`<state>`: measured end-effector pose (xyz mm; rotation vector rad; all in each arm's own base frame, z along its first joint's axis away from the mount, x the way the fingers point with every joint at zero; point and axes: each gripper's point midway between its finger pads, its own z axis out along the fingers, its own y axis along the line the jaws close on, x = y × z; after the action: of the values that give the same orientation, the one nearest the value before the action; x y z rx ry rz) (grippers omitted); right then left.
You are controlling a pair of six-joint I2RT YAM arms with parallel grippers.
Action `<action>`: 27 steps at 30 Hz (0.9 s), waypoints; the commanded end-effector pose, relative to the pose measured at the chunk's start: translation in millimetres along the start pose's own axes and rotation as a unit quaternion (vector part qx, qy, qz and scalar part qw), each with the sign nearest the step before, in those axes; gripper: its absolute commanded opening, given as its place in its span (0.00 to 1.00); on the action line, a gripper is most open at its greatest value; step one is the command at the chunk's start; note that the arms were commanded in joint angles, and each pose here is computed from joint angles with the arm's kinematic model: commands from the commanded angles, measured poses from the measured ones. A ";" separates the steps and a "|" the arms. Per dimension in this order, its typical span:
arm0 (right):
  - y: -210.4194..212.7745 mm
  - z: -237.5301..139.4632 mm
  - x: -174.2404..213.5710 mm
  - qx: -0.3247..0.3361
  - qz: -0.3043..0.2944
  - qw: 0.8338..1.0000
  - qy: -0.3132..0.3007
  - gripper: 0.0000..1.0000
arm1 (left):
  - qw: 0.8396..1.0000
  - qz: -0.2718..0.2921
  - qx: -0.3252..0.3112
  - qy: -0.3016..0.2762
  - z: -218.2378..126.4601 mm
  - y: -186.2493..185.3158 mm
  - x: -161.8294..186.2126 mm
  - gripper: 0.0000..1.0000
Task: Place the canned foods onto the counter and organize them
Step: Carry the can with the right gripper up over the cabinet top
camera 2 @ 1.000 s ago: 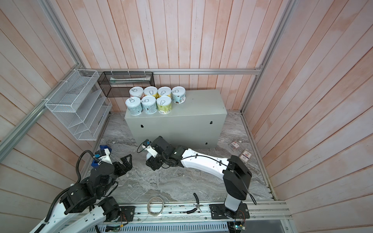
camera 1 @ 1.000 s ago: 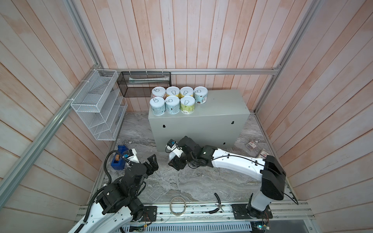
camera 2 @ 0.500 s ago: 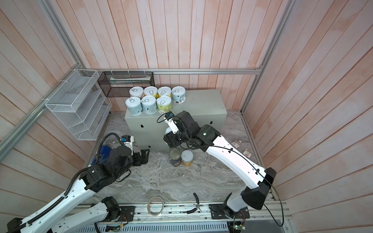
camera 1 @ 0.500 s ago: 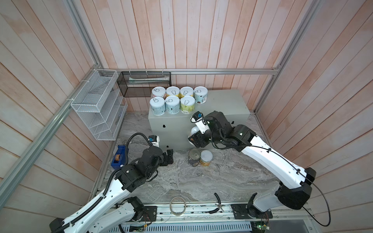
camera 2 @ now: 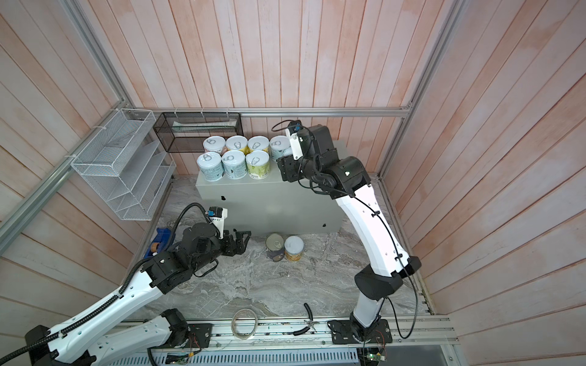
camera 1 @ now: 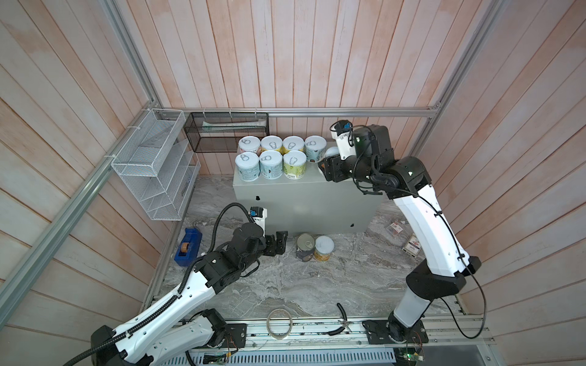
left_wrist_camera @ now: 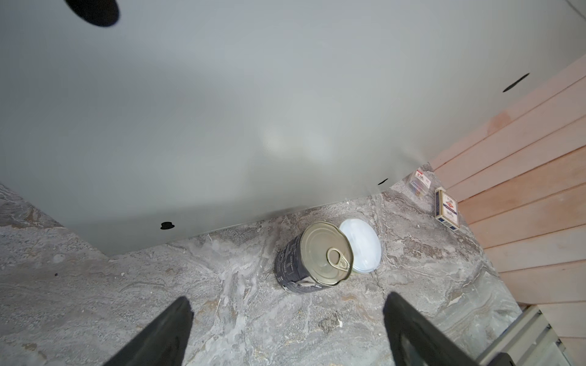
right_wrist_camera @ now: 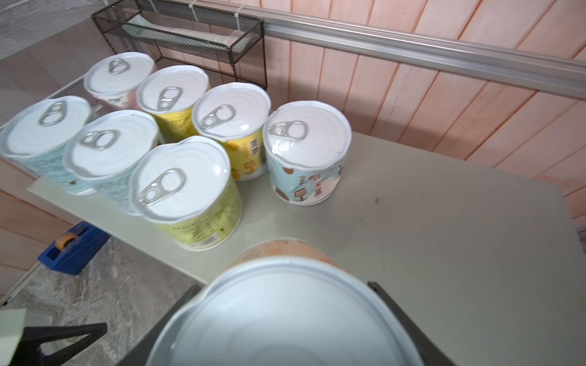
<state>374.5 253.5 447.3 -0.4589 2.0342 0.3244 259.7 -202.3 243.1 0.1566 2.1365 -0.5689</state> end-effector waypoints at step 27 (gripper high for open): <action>-2.5 57.0 1.7 0.004 -0.011 1.000 0.014 0.56 | 1.000 -0.015 0.013 0.005 16.4 2.8 20.0 0.95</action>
<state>408.0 271.8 405.7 -0.5136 2.1176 0.2974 258.6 -209.9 222.8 0.1609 2.1476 -0.6156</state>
